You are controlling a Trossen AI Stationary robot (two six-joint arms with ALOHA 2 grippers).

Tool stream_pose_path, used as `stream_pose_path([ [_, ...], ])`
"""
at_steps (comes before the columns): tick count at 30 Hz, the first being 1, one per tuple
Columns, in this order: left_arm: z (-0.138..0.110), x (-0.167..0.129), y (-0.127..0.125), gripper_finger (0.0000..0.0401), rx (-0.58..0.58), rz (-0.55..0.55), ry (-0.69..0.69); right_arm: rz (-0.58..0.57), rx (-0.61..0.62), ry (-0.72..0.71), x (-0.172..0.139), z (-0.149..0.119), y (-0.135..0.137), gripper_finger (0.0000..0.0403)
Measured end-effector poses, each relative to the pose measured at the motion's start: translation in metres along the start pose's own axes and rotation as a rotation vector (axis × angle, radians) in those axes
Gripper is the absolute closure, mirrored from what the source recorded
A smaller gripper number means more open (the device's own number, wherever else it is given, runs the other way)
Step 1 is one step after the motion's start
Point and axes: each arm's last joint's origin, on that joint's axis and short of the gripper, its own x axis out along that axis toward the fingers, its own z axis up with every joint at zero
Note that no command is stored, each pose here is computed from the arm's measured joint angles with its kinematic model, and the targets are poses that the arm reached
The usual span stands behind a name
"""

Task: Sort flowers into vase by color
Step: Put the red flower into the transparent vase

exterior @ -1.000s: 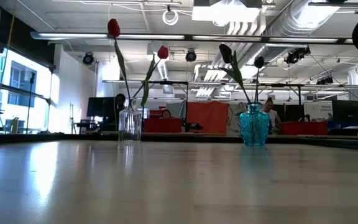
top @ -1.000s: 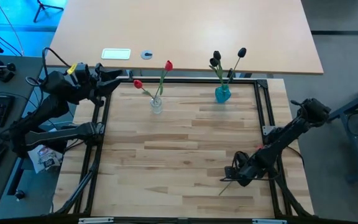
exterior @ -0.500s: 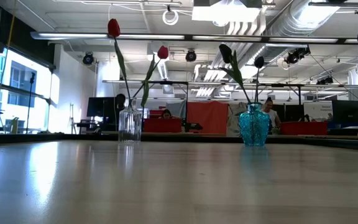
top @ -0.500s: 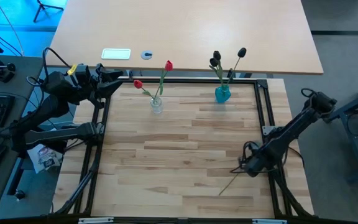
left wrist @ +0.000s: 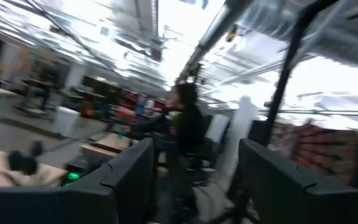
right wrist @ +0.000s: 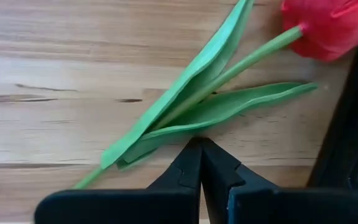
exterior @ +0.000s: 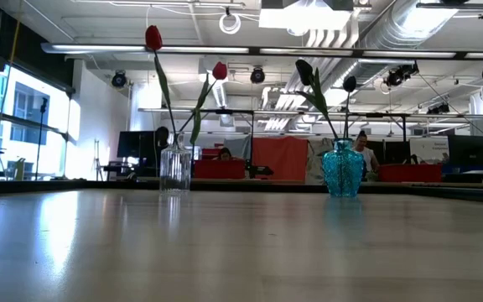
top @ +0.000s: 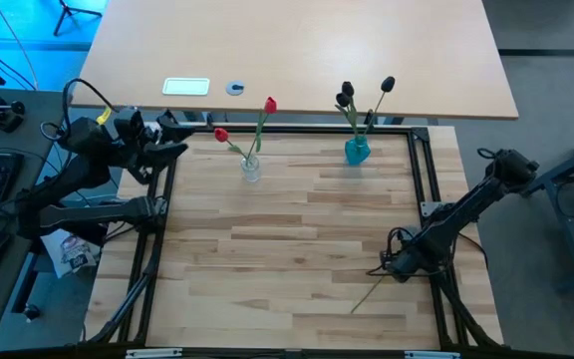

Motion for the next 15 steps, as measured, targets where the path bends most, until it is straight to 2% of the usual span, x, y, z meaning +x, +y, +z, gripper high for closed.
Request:
stream_pose_path([
  [4, -0.005, 0.005, -0.007, 0.0176, -0.047, -0.074, 0.034, -0.001, 0.023, -0.02, -0.002, 0.006, 0.006, 0.0402],
  [7, -0.012, 0.012, -0.011, 0.0176, -0.068, -0.109, 0.071, 0.044, -0.002, -0.096, -0.008, 0.016, 0.015, 0.0402],
  [10, -0.02, 0.021, -0.012, 0.0176, -0.07, -0.128, 0.109, 0.133, -0.081, -0.234, -0.013, 0.029, 0.027, 0.0403],
  [15, -0.038, 0.041, -0.012, 0.0176, -0.091, -0.144, 0.18, 0.256, -0.254, -0.337, -0.027, 0.045, 0.053, 0.0403],
])
